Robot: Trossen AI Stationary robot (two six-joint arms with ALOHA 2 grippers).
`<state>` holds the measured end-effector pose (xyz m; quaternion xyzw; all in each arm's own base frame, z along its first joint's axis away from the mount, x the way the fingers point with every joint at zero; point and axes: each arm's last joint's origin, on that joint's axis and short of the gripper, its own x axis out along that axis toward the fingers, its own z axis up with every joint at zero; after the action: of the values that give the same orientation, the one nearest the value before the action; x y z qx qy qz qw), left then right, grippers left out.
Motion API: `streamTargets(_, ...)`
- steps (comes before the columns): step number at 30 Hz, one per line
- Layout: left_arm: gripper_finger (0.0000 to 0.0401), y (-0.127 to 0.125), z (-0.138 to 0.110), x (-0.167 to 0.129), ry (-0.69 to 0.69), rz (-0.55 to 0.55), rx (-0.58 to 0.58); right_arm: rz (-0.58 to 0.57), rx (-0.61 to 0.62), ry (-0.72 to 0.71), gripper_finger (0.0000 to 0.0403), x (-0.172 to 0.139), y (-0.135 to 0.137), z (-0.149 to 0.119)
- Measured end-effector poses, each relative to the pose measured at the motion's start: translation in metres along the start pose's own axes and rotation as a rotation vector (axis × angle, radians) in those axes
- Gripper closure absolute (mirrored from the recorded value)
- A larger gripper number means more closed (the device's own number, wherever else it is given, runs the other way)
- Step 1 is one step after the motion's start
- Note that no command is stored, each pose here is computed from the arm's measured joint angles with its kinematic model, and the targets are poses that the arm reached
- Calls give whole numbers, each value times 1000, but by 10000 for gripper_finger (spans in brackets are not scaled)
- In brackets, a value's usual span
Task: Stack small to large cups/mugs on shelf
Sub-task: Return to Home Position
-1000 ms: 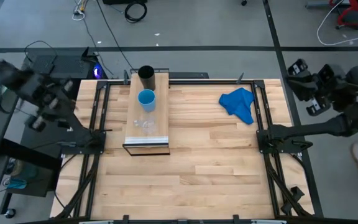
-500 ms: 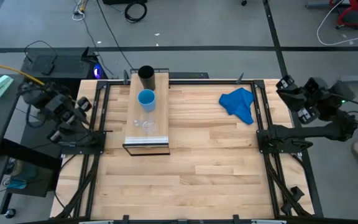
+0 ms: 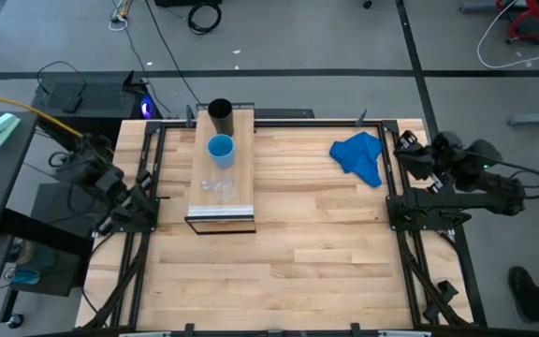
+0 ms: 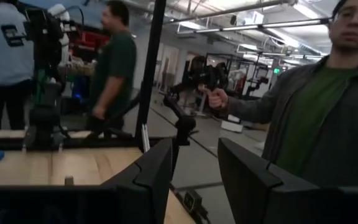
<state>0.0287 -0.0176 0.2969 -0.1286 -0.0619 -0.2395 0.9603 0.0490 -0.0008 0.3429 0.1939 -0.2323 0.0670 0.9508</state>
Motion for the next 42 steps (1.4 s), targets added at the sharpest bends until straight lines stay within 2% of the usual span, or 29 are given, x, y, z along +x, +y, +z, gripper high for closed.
streamTargets(3,258,-1,-9,3,21,6,-39,4,4,-4,328,1,-4,-7)
streamTargets(11,250,-4,-35,15,20,6,-34,7,49,-5,328,3,-13,-27)
streamTargets(28,257,-4,-93,29,27,7,-107,22,123,-32,328,-2,-34,-70)
streamTargets(35,251,-4,-99,30,38,10,-106,13,153,-14,328,-6,-42,-89)
streamTargets(42,260,-4,-101,30,49,11,-93,38,176,-55,328,-16,-52,-111)
